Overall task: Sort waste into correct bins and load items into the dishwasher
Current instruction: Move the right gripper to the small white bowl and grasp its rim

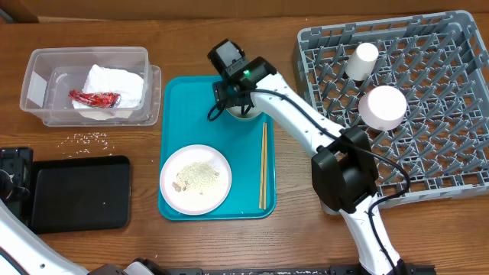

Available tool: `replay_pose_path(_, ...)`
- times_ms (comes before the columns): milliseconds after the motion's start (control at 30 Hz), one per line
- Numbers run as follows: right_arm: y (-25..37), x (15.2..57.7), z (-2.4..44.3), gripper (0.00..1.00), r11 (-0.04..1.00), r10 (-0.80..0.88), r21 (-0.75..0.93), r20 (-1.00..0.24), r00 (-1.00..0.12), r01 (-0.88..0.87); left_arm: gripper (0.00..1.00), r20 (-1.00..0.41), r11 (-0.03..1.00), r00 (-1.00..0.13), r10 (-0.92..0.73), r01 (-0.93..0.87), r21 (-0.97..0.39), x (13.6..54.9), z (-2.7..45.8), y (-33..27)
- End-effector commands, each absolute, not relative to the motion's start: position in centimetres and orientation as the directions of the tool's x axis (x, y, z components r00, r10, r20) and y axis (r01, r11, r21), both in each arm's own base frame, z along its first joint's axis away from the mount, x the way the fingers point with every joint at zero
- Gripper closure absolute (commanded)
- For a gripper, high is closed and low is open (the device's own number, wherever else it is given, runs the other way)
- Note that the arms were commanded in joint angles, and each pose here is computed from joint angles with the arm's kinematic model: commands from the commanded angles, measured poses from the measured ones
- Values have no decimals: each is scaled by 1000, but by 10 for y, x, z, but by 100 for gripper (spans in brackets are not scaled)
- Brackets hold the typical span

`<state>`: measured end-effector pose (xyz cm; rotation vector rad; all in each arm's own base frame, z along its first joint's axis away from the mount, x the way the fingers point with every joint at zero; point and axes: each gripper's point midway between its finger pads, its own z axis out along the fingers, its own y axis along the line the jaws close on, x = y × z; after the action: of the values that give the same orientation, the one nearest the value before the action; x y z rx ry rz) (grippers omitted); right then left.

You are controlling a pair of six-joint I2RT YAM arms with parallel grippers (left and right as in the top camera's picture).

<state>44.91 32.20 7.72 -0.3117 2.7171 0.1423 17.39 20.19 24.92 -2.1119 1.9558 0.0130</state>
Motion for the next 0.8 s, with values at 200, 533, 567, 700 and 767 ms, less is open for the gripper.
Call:
replay_pose_path(200,327,436,41,38,968,-235,-8,-361,-902,-249,0,-191,-80,119,-974,-976,-201,172,254,201)
replay_pose_path(533,318,423,20,47,967,-250,-33,-305,-919,-252,0,-191,-80,119,-974,-976,-200,172,254,201)
replay_pose_path(567,318,423,19,50,967,-251,-35,-302,-920,-253,0,-192,-80,119,-974,-976,-200,172,254,201)
replay_pose_path(700,320,419,21,63,965,-259,-37,-296,-919,-260,0,-191,-80,119,-974,-976,-200,172,254,201)
replay_pose_path(767,321,419,24,68,964,-261,-37,-296,-919,-262,0,-192,-80,119,-974,-976,-200,172,254,201)
